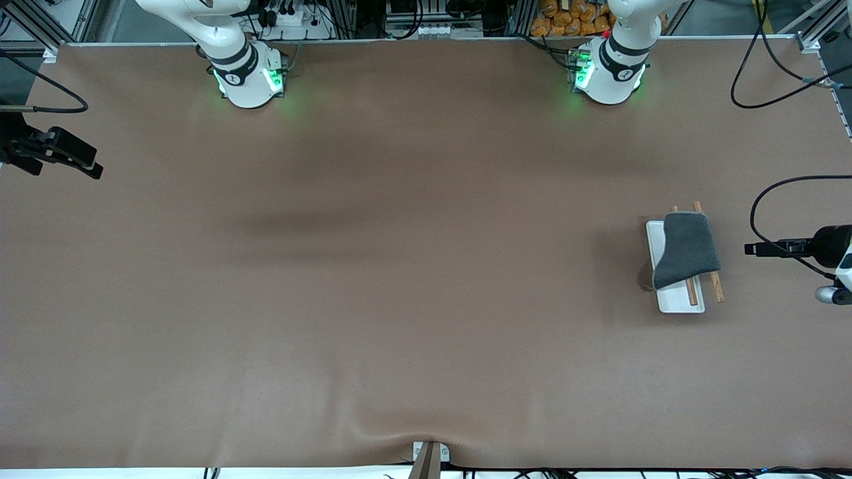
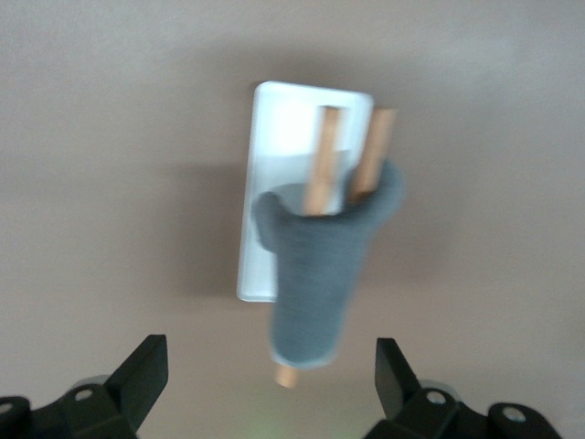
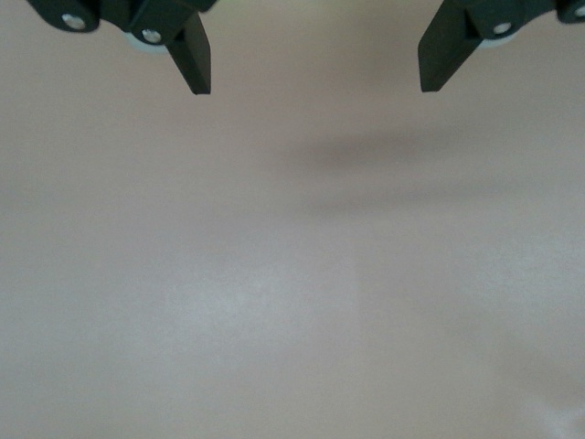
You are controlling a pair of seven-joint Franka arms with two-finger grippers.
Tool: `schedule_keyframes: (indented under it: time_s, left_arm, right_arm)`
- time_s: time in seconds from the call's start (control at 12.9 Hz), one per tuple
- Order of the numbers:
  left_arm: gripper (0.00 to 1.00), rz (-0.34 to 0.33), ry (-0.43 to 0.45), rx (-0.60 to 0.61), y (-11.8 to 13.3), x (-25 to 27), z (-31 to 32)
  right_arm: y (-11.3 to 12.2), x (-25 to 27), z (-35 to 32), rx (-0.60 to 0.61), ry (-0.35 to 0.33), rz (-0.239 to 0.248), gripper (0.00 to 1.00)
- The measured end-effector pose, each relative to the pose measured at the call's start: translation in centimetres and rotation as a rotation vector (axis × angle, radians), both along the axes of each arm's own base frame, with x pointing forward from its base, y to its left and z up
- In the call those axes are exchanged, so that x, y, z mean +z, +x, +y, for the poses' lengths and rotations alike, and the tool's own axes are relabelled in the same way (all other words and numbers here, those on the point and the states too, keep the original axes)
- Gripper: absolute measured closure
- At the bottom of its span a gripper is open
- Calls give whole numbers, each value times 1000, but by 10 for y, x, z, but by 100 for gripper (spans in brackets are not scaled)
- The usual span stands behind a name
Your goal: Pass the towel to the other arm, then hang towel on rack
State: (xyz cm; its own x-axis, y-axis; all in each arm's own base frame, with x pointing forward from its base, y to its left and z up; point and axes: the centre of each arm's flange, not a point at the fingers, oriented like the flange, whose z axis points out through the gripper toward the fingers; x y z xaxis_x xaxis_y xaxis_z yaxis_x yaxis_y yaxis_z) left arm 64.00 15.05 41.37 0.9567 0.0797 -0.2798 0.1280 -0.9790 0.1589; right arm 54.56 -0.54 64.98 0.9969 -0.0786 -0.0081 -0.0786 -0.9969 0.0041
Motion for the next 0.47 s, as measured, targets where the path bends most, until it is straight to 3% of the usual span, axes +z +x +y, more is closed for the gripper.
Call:
schedule_keyframes:
  time_s: [0.47]
  left_arm:
    - [0,-104,51,31,-19,123,-116]
  right_arm:
    - [1,-1,-1,-2,0,1,0]
